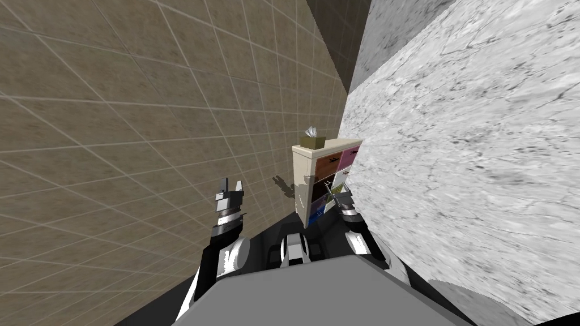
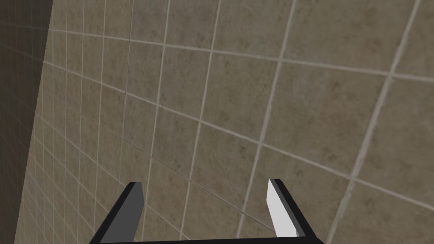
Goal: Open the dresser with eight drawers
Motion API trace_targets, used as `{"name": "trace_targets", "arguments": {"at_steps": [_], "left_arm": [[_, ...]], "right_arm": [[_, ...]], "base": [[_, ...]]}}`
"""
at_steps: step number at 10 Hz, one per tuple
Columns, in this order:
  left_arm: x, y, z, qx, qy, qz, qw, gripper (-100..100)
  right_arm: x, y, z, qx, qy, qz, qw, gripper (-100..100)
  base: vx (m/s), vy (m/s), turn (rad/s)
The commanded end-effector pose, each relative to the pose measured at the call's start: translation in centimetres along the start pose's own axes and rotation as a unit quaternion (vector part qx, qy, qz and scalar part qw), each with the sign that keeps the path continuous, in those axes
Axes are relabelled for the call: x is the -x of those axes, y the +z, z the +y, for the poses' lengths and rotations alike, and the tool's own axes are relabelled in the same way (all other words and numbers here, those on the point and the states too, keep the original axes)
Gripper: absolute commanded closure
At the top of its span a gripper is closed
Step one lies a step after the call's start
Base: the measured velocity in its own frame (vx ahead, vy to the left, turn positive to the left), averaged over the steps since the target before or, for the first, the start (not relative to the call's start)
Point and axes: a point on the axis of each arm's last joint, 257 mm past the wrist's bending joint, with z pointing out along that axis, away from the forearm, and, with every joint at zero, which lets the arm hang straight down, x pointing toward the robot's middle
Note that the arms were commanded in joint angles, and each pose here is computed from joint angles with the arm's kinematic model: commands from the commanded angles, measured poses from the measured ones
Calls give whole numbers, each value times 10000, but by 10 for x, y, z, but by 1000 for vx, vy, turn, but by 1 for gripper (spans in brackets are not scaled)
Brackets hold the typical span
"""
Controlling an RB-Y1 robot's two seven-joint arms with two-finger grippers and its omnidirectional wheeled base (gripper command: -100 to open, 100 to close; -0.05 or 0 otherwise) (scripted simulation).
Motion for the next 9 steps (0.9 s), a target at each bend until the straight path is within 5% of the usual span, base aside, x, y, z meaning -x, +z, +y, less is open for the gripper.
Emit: {"name": "trace_targets", "arguments": {"at_steps": [1, 8, 9], "left_arm": [[0, 0, 0, 0, 0, 0, 10000, 0], [0, 0, 0, 0, 0, 0, 10000, 0], [0, 0, 0, 0, 0, 0, 10000, 0]], "right_arm": [[-11, -7, -1, 23, -440, 121, 9990, -100], [-32, -22, -2, 105, -1461, 357, 9886, -100], [-42, -31, -3, 149, -1654, 476, 9850, -100]], "base": [[27, -7, 58], [21, -8, 39], [16, -14, 82]]}}
